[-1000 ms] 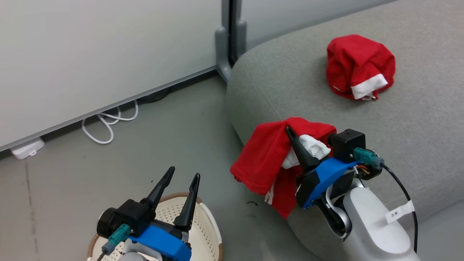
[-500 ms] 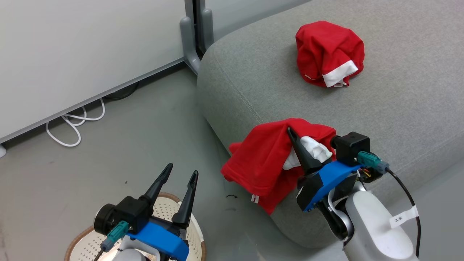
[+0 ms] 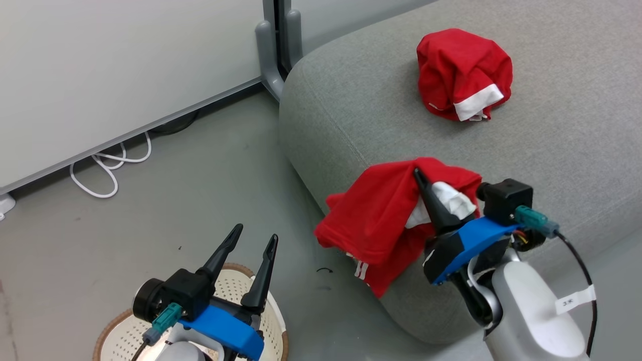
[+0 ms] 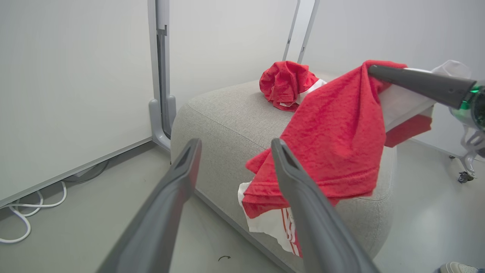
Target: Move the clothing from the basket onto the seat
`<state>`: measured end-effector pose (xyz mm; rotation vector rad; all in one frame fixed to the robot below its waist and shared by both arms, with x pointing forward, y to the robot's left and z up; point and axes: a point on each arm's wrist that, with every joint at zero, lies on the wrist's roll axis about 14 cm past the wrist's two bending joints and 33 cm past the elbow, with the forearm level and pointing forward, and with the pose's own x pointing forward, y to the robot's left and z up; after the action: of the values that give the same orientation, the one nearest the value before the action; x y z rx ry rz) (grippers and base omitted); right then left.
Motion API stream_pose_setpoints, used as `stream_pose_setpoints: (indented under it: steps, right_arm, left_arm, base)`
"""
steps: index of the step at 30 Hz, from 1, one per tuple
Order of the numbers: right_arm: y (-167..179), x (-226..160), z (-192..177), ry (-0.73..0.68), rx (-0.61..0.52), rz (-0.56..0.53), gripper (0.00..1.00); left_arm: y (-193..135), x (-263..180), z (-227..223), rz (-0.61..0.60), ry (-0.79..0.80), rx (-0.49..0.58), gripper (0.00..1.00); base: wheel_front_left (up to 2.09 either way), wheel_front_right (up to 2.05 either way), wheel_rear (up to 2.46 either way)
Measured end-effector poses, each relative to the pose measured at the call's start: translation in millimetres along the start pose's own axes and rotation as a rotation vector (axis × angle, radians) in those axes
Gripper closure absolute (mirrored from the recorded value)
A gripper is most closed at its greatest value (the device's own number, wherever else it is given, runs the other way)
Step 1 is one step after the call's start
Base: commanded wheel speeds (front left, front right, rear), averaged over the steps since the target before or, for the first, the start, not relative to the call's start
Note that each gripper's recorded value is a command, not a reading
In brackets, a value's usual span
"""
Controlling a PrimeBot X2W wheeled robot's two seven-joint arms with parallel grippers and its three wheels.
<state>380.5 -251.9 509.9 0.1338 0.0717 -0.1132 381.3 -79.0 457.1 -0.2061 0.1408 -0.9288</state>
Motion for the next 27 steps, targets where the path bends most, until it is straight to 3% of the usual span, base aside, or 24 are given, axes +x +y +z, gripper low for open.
stream_pose_setpoints:
  steps: [9,19,24,27]
  right_arm:
    - [-33,38,67,-0.148,-0.042,-0.085,1.00]
    - [-88,99,180,-0.327,-0.117,-0.202,1.00]
    - [-128,118,220,-0.360,-0.227,-0.318,1.00]
    - [-163,122,250,-0.438,-0.264,-0.442,1.00]
  left_arm:
    - [14,4,-1,0.014,-0.008,-0.001,0.00]
    - [52,17,-11,0.037,-0.026,0.004,0.00]
    - [68,23,-22,0.043,-0.029,-0.008,0.00]
    - [83,26,-31,0.054,-0.033,-0.012,0.00]
  base:
    - [0.00,0.00,0.00]
    - [0.00,0.00,0.00]
    - [0.00,0.00,0.00]
    - [0.00,0.00,0.00]
